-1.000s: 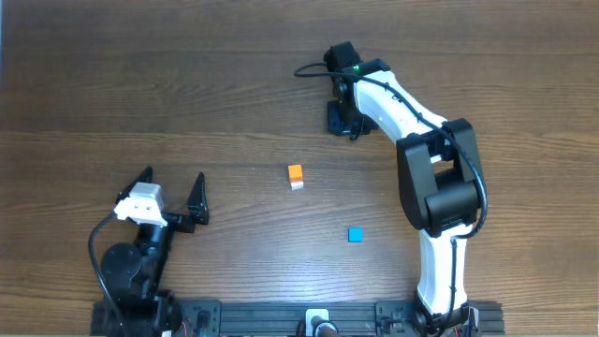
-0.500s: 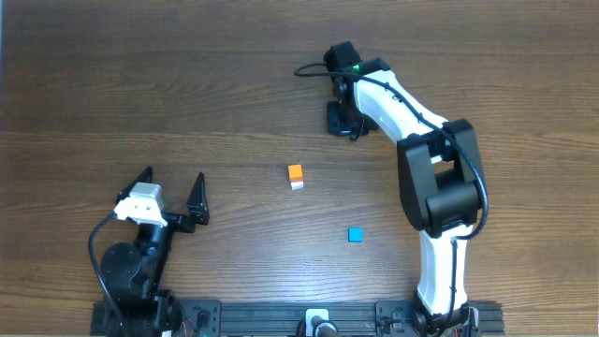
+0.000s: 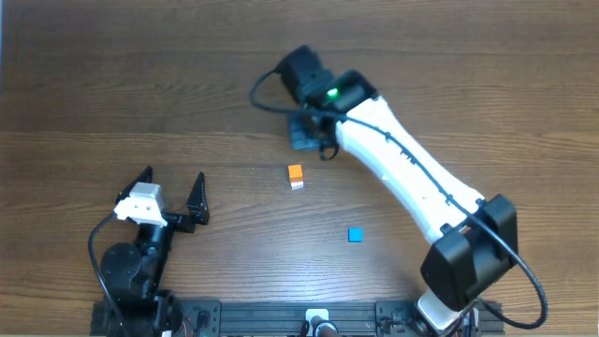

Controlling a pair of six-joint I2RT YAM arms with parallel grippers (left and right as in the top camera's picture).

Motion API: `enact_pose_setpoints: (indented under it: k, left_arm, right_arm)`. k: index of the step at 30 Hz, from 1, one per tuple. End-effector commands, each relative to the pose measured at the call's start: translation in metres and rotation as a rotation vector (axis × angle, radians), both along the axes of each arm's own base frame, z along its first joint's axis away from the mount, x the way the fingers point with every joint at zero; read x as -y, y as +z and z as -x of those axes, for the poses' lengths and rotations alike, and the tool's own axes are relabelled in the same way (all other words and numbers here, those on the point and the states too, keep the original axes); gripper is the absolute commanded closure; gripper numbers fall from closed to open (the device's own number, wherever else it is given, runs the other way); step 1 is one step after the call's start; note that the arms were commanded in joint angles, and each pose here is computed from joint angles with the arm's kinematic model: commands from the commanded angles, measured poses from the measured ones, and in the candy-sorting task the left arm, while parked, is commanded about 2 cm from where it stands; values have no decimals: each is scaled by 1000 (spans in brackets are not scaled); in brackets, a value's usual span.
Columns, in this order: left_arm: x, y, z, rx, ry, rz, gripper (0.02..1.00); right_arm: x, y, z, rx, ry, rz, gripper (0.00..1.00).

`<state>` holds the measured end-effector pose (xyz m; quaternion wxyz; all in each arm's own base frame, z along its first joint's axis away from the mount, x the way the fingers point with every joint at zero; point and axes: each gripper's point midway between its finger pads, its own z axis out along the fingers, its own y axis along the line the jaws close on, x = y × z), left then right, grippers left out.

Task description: Stack Cubes

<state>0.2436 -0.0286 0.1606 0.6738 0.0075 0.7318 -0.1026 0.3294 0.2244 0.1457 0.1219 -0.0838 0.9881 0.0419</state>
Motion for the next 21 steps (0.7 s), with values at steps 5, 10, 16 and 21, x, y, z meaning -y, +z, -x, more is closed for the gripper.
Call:
enact_pose_setpoints:
  k: [5, 10, 16, 21]
  left_arm:
    - [2, 0, 1, 6, -14, -14, 18]
    - [2, -1, 1, 6, -14, -14, 18]
    - [2, -1, 1, 6, -14, -14, 18]
    - [2, 0, 1, 6, -14, -14, 18]
  right_arm:
    - [-29, 1, 26, -31, -42, -8, 947]
    - [-31, -8, 33, -62, -73, 7, 961]
    - [-36, -36, 40, -145, -98, 49, 967]
    - [-38, -52, 46, -202, -100, 68, 989]
